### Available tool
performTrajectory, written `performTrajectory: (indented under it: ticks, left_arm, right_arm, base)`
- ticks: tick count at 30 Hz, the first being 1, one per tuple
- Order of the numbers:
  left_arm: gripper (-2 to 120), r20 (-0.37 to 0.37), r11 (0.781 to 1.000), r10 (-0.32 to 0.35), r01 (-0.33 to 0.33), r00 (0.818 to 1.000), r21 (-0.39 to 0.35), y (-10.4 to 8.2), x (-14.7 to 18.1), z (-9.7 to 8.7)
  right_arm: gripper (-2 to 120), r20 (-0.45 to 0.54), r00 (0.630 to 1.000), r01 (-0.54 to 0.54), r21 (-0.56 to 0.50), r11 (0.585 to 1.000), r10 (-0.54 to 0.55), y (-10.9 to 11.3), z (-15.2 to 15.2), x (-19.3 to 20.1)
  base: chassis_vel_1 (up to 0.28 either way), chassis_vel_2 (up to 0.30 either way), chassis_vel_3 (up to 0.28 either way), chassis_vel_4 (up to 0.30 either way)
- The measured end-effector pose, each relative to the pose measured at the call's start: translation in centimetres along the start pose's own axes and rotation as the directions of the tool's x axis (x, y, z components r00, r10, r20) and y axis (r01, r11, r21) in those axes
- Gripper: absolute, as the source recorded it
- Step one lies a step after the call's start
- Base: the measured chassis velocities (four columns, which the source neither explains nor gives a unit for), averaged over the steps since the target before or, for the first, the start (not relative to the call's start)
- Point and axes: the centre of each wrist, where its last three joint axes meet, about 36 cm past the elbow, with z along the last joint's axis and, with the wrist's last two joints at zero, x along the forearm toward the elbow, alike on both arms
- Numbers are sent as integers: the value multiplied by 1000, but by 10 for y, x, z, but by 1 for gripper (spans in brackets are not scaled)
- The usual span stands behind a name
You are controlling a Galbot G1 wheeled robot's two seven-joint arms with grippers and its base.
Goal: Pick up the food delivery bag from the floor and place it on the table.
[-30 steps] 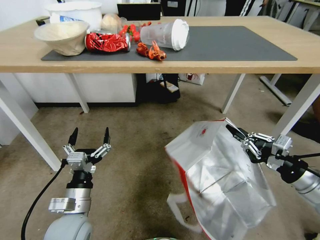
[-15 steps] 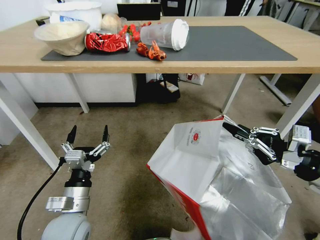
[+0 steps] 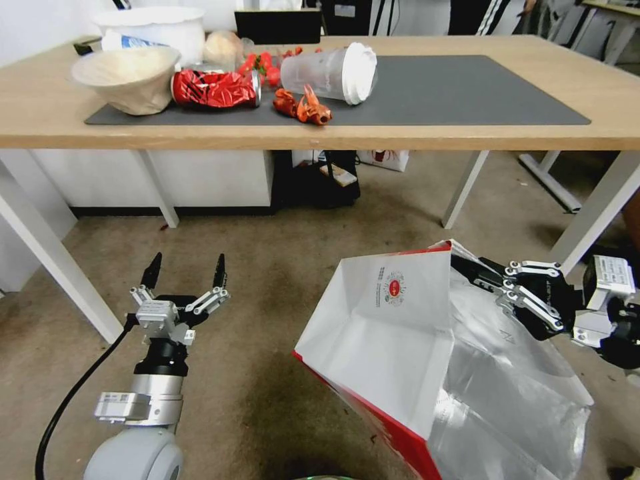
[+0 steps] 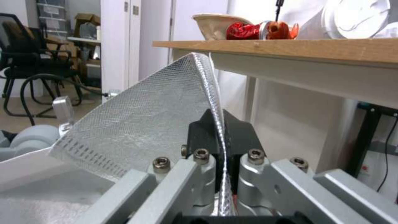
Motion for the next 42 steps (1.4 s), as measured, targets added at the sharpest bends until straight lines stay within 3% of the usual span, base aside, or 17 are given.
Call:
performTrajectory:
  ticks: [31,42]
  left_arm:
    - [100,6,1000,0,0,1000,-3,-1,1,-2]
    - [100,11,1000,4,-4,1000,-3,-1,1,-5]
  right_arm:
    - [0,-11,1000,10,11,1000,-10,2,-2,4]
    - [0,26,999,29,-37,999,-28,6,-5,0]
  base:
    - [0,0,0,0]
    - [0,0,0,0]
